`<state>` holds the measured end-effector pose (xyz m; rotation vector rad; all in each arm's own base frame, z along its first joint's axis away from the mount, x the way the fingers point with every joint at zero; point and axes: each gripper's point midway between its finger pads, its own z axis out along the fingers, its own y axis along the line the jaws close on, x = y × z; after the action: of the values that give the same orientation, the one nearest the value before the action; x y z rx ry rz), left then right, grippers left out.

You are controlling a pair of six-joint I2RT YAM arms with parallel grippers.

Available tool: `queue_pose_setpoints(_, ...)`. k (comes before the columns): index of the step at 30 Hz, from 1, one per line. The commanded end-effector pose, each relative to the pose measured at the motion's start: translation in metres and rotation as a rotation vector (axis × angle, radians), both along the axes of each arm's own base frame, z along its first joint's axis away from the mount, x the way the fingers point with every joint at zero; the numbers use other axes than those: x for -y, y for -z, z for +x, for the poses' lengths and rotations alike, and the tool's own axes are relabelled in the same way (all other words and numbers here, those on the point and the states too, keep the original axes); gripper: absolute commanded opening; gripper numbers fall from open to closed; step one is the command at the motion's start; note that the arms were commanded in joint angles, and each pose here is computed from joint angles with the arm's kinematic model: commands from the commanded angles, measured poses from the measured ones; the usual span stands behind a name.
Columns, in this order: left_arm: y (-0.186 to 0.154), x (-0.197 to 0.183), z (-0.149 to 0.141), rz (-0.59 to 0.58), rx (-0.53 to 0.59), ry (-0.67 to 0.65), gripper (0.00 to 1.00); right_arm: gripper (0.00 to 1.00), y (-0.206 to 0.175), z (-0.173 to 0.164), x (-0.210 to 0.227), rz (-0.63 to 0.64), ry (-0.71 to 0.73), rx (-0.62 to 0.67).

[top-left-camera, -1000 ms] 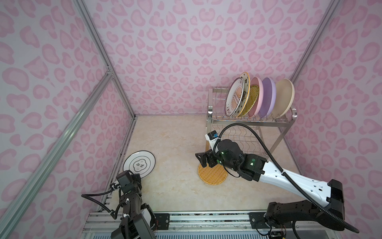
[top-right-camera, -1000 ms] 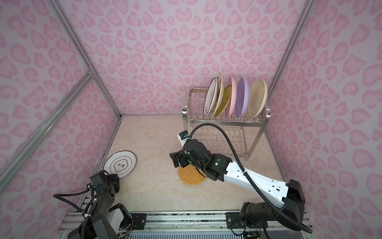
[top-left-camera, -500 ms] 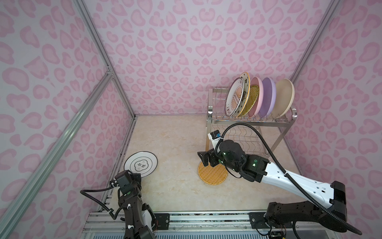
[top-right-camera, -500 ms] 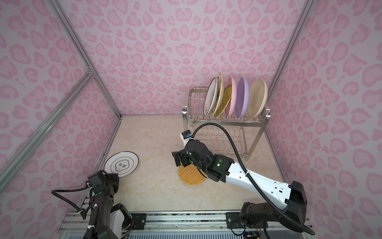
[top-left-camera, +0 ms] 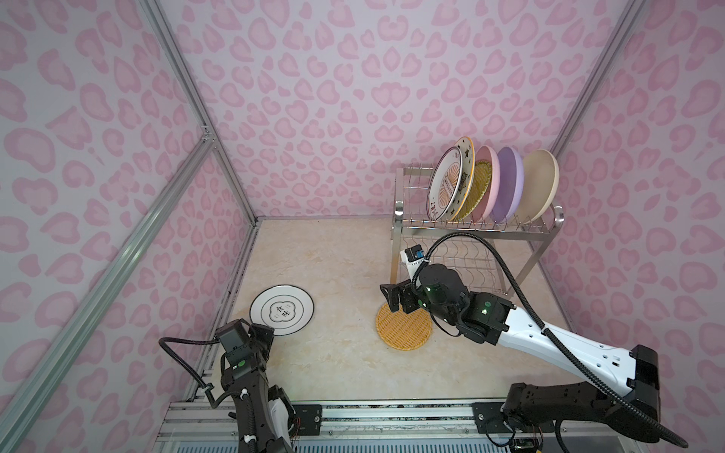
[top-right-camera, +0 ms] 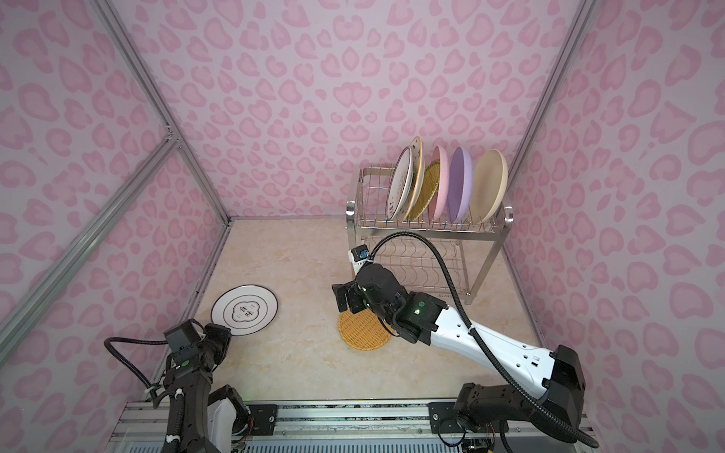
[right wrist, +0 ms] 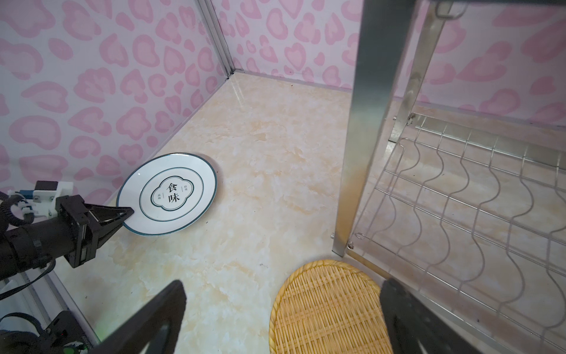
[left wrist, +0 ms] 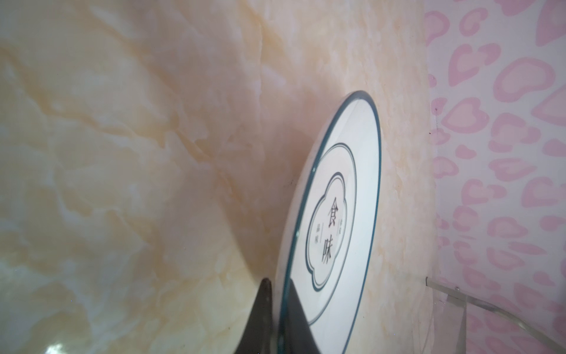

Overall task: Load plates into a dish rack
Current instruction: Pick up the plate from the middle-left of the table, then place the plate on the dish rack.

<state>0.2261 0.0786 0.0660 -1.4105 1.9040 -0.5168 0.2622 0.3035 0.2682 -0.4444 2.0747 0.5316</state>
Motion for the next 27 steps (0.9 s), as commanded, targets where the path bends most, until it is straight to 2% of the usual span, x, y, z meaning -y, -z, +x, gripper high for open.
queue_pose_setpoints(1, -0.026, 0.009, 0.017, 0.020, 0.119, 0.099, 0.04, 0.99, 0.003, 0.002, 0.004, 0.000, 0.024, 0.002)
queue_pose_setpoints(10, -0.075, 0.056, 0.034, 0.009, 0.317, 0.324, 0.04, 0.99, 0.006, 0.008, 0.016, -0.005, 0.085, 0.014)
queue_pose_setpoints(18, -0.132, 0.138, 0.051, -0.042, 0.486, 0.698, 0.04, 0.99, 0.011, 0.011, 0.003, 0.087, 0.050, -0.051)
queue_pose_setpoints(24, -0.163, 0.185, 0.046, -0.070, 0.580, 0.895, 0.04, 0.95, 0.009, 0.010, -0.017, 0.166, 0.006, -0.091)
queue_pose_setpoints(27, -0.170, 0.197, 0.040, -0.079, 0.610, 0.949, 0.04, 0.93, 0.011, 0.011, -0.023, 0.179, 0.000, -0.105)
